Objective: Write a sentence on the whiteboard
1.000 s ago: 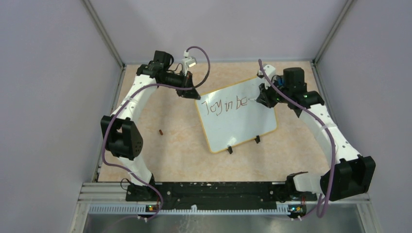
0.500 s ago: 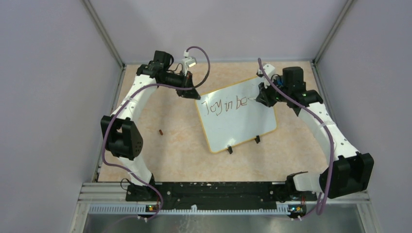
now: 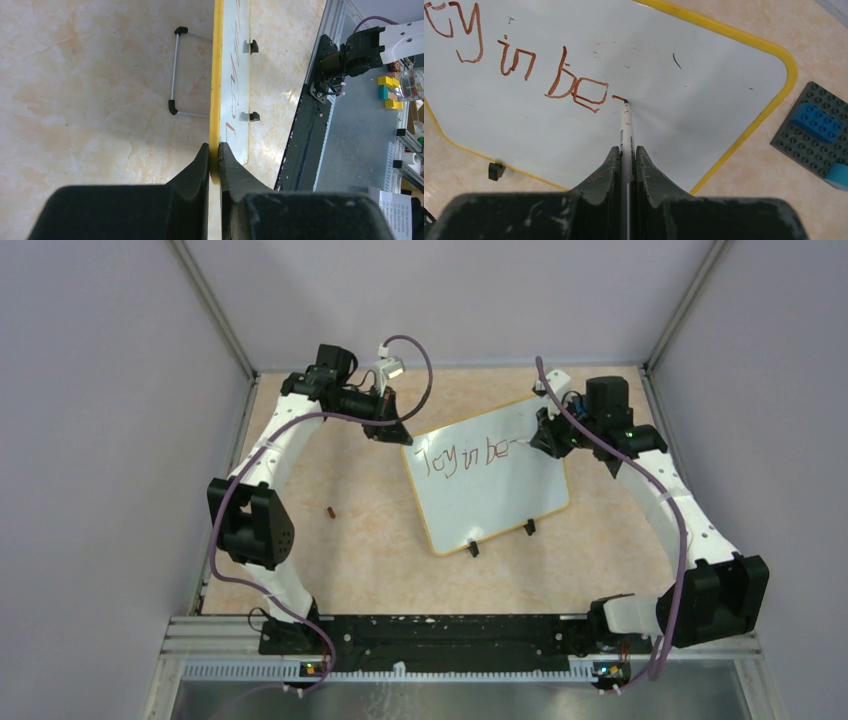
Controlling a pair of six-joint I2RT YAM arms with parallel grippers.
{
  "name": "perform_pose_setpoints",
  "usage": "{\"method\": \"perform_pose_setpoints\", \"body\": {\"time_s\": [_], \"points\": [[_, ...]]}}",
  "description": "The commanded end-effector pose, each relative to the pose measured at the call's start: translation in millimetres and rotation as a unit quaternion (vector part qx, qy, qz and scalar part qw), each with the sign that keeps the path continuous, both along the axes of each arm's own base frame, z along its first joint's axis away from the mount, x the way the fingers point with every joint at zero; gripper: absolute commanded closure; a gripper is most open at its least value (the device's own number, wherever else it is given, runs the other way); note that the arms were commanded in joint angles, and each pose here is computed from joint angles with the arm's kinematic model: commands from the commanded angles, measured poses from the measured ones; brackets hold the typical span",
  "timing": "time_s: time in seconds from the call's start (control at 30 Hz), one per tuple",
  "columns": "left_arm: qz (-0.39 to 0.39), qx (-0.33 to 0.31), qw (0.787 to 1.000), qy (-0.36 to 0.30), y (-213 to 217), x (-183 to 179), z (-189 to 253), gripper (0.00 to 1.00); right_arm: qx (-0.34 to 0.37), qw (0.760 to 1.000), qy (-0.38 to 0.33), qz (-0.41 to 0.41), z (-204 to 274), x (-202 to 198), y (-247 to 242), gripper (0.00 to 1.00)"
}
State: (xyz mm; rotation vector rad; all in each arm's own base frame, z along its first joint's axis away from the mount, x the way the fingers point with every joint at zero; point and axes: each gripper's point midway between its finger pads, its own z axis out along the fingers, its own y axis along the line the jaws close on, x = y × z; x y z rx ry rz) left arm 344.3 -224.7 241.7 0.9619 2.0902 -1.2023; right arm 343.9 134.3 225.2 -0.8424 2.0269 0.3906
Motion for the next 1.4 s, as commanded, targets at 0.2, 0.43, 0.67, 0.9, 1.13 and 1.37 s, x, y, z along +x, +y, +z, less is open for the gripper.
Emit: {"method": "perform_pose_setpoints", "body": {"time_s": [0.2, 0.43, 0.67, 0.9, 1.13, 1.37], "points": [[-0.006, -0.005, 1.0, -0.022, -3, 3, 5, 1.0, 0.003, 0.999, -0.034, -0.008, 22, 10, -9, 1.0], [-0.007, -0.007, 1.0, -0.023, -3, 3, 5, 1.0, 0.004, 1.0, -0.012, 0.012, 9, -1, -2, 1.0], [-0.007, -0.007, 1.0, -0.023, -3, 3, 5, 1.0, -0.006, 1.0, 0.008, 0.02, -7, -13, -2, 1.0], [-0.007, -0.006, 1.0, -0.025, -3, 3, 6, 1.0, -0.018, 1.0, 0.011, 0.023, -13, -16, -5, 1.0], [-0.007, -0.007, 1.0, -0.024, -3, 3, 6, 1.0, -0.026, 0.999, -0.035, 0.004, 21, -2, -12, 1.0], [-0.008, -0.008, 1.0, -0.025, -3, 3, 7, 1.0, -0.011, 0.998, -0.056, 0.014, 50, 2, -5, 1.0]]}}
